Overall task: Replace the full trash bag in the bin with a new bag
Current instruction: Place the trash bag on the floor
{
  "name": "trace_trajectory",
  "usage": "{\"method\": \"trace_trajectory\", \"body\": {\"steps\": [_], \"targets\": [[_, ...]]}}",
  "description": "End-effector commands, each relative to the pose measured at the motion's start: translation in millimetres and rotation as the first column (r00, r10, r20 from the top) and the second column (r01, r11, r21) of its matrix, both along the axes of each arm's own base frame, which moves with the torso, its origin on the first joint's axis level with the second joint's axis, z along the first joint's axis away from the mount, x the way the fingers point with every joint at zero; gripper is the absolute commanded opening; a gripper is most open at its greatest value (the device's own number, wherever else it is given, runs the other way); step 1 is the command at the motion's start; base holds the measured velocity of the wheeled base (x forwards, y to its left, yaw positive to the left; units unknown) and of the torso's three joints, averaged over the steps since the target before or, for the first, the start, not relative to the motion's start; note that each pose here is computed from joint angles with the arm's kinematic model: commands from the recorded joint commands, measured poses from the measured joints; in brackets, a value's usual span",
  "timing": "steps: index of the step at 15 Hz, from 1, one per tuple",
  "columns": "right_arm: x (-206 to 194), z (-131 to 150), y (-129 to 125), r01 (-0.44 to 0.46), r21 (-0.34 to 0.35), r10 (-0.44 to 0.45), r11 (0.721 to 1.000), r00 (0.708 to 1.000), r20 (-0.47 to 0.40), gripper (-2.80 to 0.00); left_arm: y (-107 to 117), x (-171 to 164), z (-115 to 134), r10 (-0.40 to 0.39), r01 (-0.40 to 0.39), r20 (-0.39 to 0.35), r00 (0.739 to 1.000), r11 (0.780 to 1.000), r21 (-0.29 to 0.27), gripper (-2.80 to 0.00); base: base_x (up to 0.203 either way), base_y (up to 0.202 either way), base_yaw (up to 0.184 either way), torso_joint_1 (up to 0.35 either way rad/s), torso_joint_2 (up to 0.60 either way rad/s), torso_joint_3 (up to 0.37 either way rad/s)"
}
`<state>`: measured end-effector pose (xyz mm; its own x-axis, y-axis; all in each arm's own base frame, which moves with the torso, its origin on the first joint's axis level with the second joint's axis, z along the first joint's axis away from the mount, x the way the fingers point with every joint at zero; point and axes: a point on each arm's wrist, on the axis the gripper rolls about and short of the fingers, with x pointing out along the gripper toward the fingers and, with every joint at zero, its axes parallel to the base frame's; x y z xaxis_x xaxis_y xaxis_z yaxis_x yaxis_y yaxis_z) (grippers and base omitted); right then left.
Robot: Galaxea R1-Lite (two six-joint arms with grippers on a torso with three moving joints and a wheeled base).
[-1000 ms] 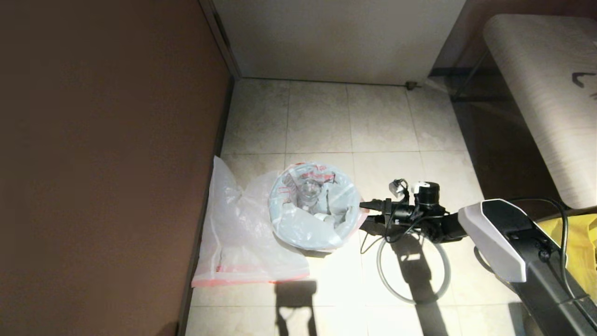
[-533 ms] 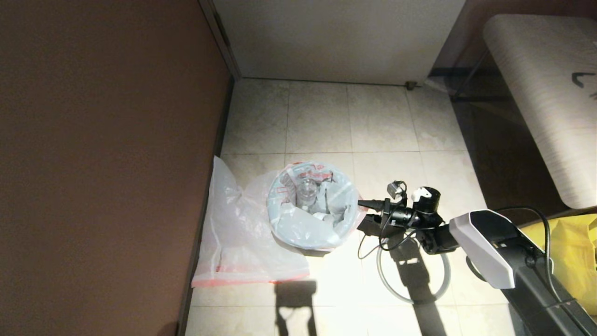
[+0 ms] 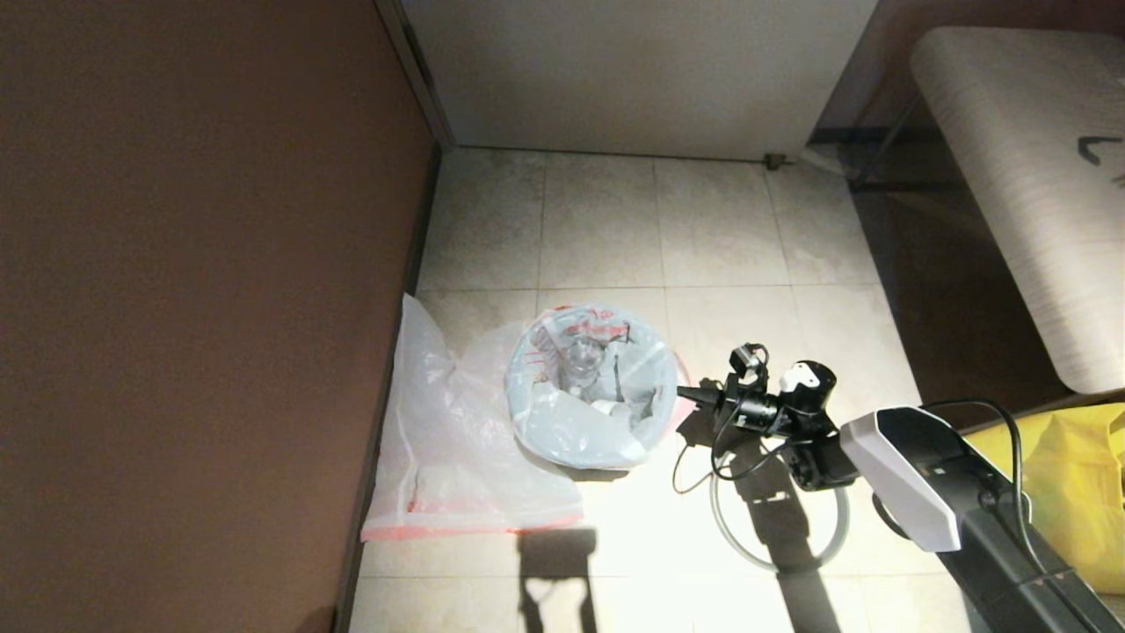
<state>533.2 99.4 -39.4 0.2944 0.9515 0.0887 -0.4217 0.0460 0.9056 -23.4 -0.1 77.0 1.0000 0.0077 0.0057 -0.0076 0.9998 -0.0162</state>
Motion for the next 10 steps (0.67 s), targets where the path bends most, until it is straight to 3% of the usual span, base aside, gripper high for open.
{"method": "trace_trajectory", "body": {"steps": [1,4,7,9,10], "targets": [[-0.7,-3.7,0.9,-0.008,0.001,0.008,1.0,1.0,-0.009,-2.8,0.0,0.0,0.0,0.002,-0.002,0.0,1.0,1.0,-0.001,-2.8,0.0,0.0,0.0,0.0,0.0,0.0],[-0.2,0.9,-2.0,-0.013,0.032,0.015,0.999,0.996,-0.082,-2.8,0.0,0.0,0.0,0.002,-0.002,0.0,1.0,1.0,-0.001,-2.8,0.0,0.0,0.0,0.0,0.0,0.0],[-4.2,14.8,-10.5,-0.026,0.117,0.038,0.993,0.994,-0.101,-2.8,0.0,0.0,0.0,0.002,-0.002,0.0,1.0,1.0,-0.001,-2.8,0.0,0.0,0.0,0.0,0.0,0.0],[-6.3,25.4,-23.7,-0.028,0.191,0.064,0.981,0.98,-0.189,-2.8,0.0,0.0,0.0,0.002,-0.002,0.0,1.0,1.0,-0.002,-2.8,0.0,0.0,0.0,0.0,0.0,0.0],[-5.4,34.9,-33.3,-0.016,0.204,0.056,0.979,0.979,-0.194,-2.8,0.0,0.0,0.0,0.002,-0.002,0.0,1.0,1.0,-0.001,-2.8,0.0,0.0,0.0,0.0,0.0,0.0]]}}
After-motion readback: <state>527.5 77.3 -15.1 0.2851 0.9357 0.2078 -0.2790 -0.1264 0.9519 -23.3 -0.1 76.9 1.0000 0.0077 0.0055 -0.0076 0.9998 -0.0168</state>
